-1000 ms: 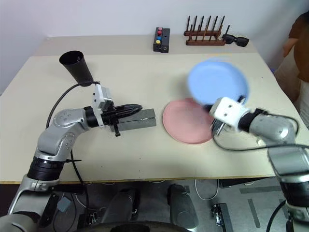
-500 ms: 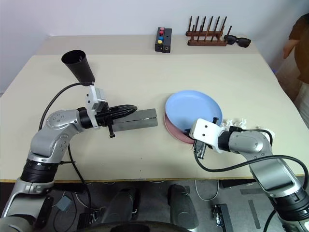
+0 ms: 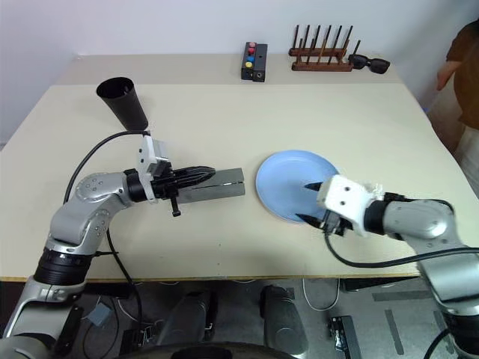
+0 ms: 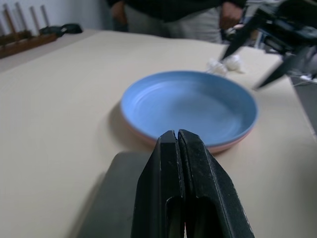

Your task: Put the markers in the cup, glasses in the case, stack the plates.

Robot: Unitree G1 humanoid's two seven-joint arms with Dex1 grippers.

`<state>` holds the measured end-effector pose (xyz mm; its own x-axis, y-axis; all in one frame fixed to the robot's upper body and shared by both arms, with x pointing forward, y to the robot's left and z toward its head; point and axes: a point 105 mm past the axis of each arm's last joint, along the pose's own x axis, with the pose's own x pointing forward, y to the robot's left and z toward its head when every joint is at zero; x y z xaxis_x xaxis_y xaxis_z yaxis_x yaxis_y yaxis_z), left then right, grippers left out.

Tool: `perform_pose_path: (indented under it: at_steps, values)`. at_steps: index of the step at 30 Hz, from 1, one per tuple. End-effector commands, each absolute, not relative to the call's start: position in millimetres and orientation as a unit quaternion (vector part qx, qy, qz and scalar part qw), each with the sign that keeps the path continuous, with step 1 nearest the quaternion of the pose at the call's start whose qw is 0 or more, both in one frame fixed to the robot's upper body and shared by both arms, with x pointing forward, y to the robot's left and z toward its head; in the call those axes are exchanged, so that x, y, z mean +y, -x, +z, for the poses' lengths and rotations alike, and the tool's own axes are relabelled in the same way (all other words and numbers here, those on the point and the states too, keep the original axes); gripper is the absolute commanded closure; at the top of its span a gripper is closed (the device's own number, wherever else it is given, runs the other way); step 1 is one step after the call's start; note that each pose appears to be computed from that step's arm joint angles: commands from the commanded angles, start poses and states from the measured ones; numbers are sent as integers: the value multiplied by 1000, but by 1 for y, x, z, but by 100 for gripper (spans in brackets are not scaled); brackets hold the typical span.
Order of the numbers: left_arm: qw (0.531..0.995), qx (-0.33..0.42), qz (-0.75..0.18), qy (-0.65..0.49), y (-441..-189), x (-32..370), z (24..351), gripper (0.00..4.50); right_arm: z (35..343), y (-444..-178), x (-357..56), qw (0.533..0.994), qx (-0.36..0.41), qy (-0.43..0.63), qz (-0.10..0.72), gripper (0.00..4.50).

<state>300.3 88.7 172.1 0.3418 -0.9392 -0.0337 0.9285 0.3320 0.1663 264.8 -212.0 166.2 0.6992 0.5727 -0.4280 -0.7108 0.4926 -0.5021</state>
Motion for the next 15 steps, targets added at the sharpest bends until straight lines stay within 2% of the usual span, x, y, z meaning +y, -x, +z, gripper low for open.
perform_pose_path:
  at_steps: [1, 4, 13, 15]
  values:
    - [793, -52, -603, -76, -288, 71, 179, 450, 166, -277, -274, 894, 129, 352, 247, 132]
    - [786, -48, -612, -75, -285, 65, 176, 450, 147, -275, -298, 889, 163, 368, 220, 132]
    - [777, -54, -623, -75, -285, 58, 176, 450, 109, -293, -308, 903, 184, 344, 181, 132]
    - [777, -57, -623, -74, -284, 58, 177, 450, 106, -295, -309, 906, 189, 338, 173, 184]
